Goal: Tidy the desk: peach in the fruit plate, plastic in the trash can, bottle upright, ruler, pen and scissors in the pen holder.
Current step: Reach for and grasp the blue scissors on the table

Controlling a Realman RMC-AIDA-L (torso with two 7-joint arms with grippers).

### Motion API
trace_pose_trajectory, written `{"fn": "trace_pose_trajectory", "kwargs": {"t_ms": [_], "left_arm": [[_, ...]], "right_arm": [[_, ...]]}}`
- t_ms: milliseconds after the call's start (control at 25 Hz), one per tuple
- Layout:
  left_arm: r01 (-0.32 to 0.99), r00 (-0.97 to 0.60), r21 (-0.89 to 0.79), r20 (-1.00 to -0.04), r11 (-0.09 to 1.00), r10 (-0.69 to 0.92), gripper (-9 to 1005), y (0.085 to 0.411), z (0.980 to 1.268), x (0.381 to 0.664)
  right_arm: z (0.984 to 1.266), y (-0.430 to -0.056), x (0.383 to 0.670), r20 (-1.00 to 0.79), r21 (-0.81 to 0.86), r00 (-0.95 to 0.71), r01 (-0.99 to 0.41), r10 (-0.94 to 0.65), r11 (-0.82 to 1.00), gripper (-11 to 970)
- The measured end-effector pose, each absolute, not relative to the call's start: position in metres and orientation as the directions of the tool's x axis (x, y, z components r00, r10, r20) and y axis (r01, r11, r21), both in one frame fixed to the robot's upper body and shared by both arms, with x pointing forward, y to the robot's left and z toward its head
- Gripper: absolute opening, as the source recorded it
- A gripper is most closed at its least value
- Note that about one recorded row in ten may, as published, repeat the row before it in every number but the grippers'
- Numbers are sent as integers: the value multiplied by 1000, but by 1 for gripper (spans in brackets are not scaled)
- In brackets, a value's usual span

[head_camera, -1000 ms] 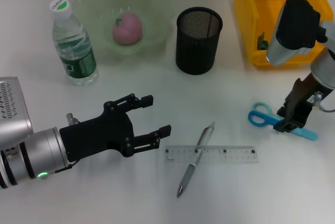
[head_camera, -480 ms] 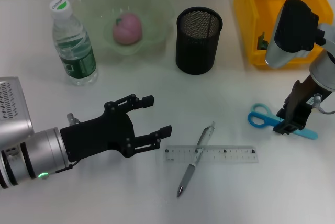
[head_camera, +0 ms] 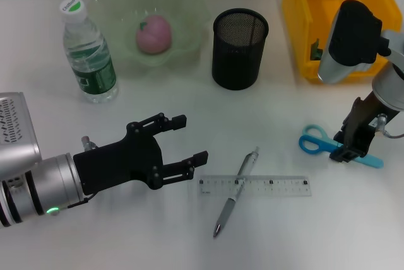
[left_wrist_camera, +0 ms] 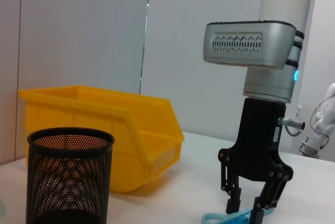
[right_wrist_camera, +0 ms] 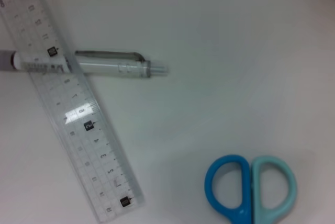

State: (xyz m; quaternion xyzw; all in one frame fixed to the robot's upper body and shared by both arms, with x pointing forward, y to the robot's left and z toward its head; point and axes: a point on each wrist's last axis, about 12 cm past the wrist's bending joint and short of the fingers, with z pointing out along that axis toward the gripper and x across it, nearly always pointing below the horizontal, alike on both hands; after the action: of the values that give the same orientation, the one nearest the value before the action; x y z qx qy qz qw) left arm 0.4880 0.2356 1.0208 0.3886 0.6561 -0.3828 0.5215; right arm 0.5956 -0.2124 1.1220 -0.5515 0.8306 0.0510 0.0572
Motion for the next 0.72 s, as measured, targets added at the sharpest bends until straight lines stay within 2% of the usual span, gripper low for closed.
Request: {"fn": "trace_pose_trajectory", "kwargs": {"t_ms": [720], "left_arm": [[910,-153,-96,-982,404,110,797,235,1021,489]], "right_arm": [[1120,-210,594,-153,28,-377,-926,-913,377,327]]}}
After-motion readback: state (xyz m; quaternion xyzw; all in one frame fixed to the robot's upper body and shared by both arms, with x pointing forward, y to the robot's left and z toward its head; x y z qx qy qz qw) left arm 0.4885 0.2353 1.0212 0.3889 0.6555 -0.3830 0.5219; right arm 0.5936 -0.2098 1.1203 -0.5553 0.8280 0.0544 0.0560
